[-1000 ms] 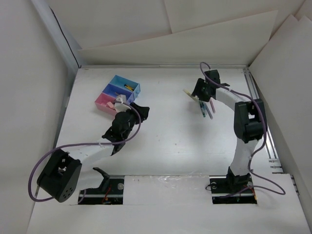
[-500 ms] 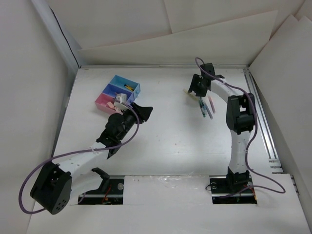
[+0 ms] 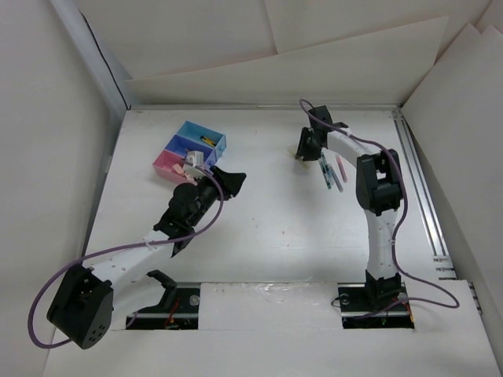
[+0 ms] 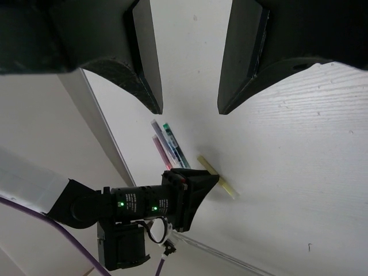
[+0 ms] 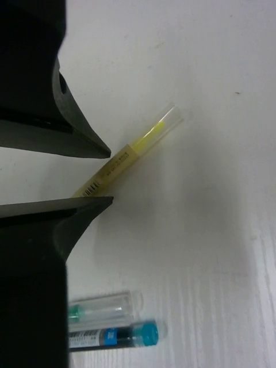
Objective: Sort the stationery into containers
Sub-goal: Pick up the pen from the center of the board.
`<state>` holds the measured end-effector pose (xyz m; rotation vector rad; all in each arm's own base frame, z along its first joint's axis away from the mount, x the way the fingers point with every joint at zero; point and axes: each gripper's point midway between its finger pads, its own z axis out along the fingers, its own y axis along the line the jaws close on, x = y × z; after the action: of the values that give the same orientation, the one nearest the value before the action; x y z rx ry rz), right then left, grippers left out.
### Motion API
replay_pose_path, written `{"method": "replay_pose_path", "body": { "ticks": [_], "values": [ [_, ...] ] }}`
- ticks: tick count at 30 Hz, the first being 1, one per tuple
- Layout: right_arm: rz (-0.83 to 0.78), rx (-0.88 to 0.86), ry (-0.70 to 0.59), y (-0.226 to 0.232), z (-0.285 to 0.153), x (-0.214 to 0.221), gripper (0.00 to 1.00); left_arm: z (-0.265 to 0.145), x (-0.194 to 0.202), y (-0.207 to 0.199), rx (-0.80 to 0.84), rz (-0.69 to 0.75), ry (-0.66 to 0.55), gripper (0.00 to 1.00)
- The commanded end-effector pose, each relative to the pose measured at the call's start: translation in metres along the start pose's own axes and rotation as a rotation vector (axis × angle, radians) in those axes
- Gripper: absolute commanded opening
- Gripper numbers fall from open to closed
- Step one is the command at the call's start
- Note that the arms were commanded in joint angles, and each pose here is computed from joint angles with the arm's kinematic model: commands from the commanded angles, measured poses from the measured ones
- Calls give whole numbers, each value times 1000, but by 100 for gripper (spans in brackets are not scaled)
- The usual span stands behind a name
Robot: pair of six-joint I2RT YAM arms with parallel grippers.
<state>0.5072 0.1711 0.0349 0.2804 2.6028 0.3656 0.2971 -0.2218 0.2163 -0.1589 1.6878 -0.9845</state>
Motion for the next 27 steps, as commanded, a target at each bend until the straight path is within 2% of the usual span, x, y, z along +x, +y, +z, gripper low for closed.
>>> {"method": "replay_pose_path", "body": {
  "ticks": [1,7,10,12,14,17,19,21,22,27],
  "values": [
    [-21,25,-9,11,-12,13,38,0,-23,-20,57,12,-61,40],
    [-55,92,-11,18,-10,47,26,10,-17,0,-33,14,-23,40],
    [-69,96,-32,25,-12,53,15,15,-10,16,-82,2,11,40],
    [-83,103,-27,25,-12,63,4,19,-10,16,-89,2,18,40],
    [-82,98,-50,27,-15,66,0,21,-9,14,-81,1,27,40],
    [-87,49,-71,35,-25,69,0,24,-6,17,-94,1,42,40],
    [-101,-26,-110,48,-45,67,0,28,-5,19,-104,1,54,40],
    [-129,-113,-88,61,-60,82,0,33,8,30,-150,11,105,40],
    [-152,-175,-133,72,-79,72,0,38,6,27,-145,10,114,40],
    [-242,-392,-72,108,-112,102,0,51,31,24,-103,-2,224,39]
  ]
}}
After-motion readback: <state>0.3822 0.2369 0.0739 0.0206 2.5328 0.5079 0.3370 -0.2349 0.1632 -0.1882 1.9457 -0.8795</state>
